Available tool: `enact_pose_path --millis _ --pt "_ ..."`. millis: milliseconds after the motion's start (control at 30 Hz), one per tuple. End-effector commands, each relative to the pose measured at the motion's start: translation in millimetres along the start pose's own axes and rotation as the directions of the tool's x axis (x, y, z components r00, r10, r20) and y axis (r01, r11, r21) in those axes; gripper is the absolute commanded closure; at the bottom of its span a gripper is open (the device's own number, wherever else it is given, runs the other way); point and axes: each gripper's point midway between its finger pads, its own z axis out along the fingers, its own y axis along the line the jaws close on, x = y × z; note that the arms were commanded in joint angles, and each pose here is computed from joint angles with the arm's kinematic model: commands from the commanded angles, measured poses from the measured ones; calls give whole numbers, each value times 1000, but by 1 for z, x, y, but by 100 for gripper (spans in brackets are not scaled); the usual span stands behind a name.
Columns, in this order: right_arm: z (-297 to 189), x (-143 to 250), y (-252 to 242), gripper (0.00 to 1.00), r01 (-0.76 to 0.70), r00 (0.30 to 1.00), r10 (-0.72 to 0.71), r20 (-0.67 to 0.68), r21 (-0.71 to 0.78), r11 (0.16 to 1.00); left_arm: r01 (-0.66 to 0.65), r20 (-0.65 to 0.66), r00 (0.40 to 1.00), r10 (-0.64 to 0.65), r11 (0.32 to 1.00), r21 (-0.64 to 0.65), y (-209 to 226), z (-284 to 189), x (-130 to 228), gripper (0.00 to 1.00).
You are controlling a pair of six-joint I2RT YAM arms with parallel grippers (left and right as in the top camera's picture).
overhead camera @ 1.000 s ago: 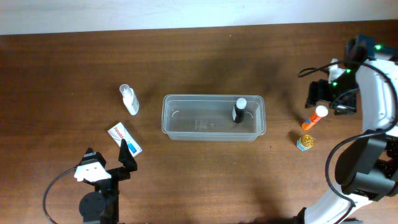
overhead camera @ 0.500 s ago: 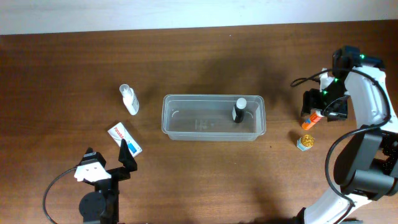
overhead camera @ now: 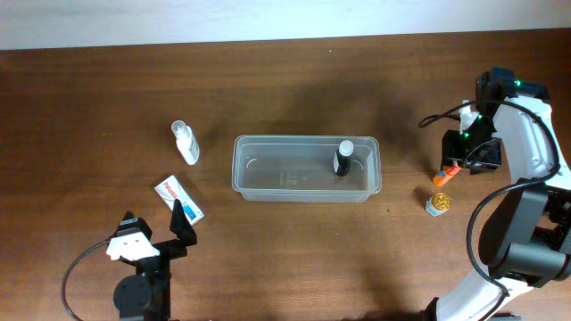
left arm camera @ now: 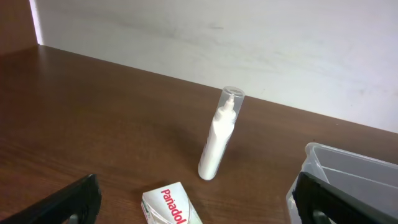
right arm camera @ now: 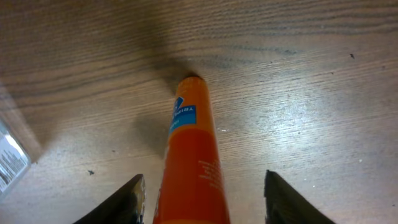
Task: Pack container
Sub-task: 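Lower right gripper around the orange tube and close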
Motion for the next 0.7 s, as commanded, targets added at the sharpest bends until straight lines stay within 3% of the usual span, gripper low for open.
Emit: enact_pose_path --millis 0,167,667 --pt "0 0 -4 53 -1 1000 1 -3 19 1000 -19 -7 1000 19 1000 6 -1 0 3 0" --pt "0 0 -4 62 -1 1000 1 -2 19 1000 -19 -7 1000 19 1000 6 -1 0 3 1" --pt "-39 -19 -4 70 16 997 -17 78 17 1000 -19 -7 1000 19 1000 6 -1 0 3 1"
